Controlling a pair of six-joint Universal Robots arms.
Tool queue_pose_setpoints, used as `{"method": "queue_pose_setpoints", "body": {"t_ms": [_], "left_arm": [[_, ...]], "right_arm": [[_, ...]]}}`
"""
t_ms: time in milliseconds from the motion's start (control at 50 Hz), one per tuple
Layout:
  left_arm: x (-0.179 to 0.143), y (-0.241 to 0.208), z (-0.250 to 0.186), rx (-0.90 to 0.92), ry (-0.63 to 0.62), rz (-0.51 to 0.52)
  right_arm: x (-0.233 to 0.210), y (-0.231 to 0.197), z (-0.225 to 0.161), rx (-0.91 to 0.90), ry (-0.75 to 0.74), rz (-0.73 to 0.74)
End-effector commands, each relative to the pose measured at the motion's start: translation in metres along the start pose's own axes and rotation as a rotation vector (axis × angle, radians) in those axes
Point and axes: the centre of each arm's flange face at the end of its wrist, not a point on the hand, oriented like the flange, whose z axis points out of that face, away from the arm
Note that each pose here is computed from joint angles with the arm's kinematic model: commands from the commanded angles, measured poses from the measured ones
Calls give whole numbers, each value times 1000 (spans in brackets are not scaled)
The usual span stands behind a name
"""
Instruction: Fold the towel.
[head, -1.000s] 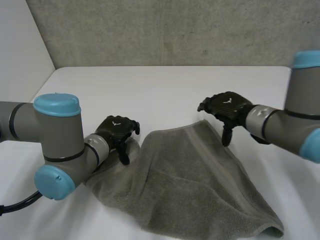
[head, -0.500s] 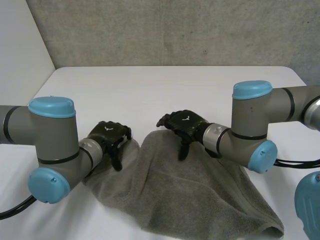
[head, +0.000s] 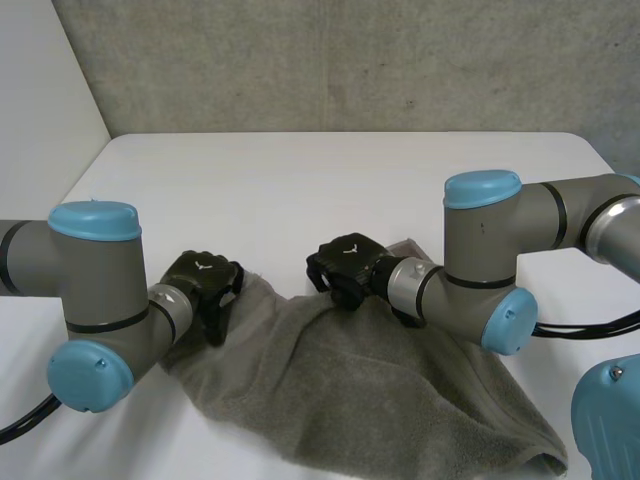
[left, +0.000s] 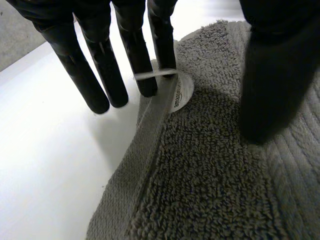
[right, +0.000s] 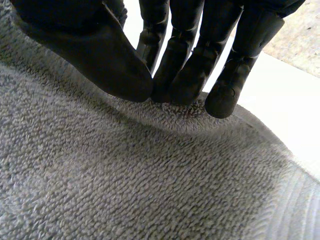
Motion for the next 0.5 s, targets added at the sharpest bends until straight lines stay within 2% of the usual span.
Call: {"method": "queue_pose_setpoints", "body": {"t_ms": [20, 120, 240, 340, 380, 400, 440, 460, 480, 500], "left_arm": [[-2, -2, 1, 3, -15, 0], [-3, -7, 4, 28, -25, 3], [-9, -26, 16, 119, -57, 5], [-23, -56, 24, 224, -117, -1], [-42, -86, 22, 328, -204, -41], [-42, -86, 22, 329, -204, -41], [-70, -120, 8, 490, -328, -172], [-70, -120, 8, 491, -329, -173], [-85, -137, -5, 588, -378, -261], [-86, -137, -5, 589, -379, -262]], "right_arm": [[3, -25, -12, 55, 35, -28], [12, -47, -20, 131, 117, -65], [27, -86, -33, 310, 252, -155], [40, -118, -44, 449, 357, -217], [52, -147, -54, 585, 442, -287], [52, -147, -54, 586, 443, -287], [64, -169, -65, 727, 510, -349], [64, -169, -65, 728, 510, -349], [68, -181, -72, 785, 539, -377], [68, -181, -72, 785, 540, -378]]}}
